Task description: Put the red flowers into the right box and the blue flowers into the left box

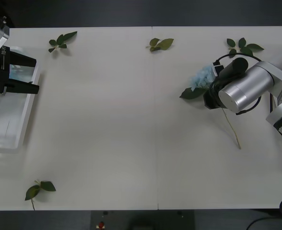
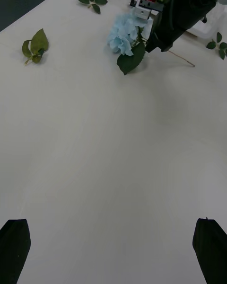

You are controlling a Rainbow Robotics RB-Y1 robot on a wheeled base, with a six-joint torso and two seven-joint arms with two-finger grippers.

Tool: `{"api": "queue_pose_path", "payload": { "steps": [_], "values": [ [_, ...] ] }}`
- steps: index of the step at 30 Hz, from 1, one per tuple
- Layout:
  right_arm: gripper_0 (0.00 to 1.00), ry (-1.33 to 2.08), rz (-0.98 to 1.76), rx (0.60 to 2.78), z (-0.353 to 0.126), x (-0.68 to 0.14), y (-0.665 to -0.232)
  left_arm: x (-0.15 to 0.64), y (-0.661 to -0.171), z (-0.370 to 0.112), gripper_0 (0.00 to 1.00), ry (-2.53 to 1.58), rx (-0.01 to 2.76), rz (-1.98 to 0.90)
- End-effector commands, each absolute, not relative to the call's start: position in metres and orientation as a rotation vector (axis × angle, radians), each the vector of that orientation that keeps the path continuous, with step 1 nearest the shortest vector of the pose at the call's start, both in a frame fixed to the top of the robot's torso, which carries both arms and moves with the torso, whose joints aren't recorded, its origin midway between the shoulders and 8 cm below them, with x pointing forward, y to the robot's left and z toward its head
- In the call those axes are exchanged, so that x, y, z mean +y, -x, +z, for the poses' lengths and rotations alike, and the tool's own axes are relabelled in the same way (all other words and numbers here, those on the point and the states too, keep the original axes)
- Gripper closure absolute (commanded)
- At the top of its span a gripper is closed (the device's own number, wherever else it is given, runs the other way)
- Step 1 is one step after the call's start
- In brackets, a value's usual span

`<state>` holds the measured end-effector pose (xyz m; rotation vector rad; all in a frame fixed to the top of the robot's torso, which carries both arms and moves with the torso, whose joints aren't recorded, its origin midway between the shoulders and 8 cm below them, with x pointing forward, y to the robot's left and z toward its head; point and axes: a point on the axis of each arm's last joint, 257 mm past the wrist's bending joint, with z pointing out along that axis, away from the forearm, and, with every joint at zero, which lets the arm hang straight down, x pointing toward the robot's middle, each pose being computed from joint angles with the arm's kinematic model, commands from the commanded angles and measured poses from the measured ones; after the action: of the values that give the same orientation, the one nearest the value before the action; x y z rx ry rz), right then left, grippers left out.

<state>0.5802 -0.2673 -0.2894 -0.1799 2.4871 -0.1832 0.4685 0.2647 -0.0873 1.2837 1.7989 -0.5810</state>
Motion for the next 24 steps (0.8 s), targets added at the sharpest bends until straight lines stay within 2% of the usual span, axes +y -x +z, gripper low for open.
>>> {"api": "queue_pose_path", "payload": {
  "steps": [1, 12, 18, 24],
  "values": [
    [1.00, 0.279, -0.197, 2.434, -0.268, -0.260, -0.594, 0.277, -0.469, -0.077, 0.00, -1.313, 1.775, -0.513],
    [1.00, 0.315, -0.027, 2.441, -0.243, -0.269, -0.595, 0.277, -0.469, -0.077, 0.00, -1.313, 1.775, -0.513],
    [1.00, 0.384, 0.207, 2.410, -0.206, -0.259, -0.590, 0.277, -0.469, -0.077, 0.00, -1.313, 1.775, -0.513],
    [1.00, 0.440, 0.575, 2.319, -0.163, -0.218, -0.576, 0.277, -0.469, -0.077, 0.00, -1.313, 1.775, -0.513]
  ]
}}
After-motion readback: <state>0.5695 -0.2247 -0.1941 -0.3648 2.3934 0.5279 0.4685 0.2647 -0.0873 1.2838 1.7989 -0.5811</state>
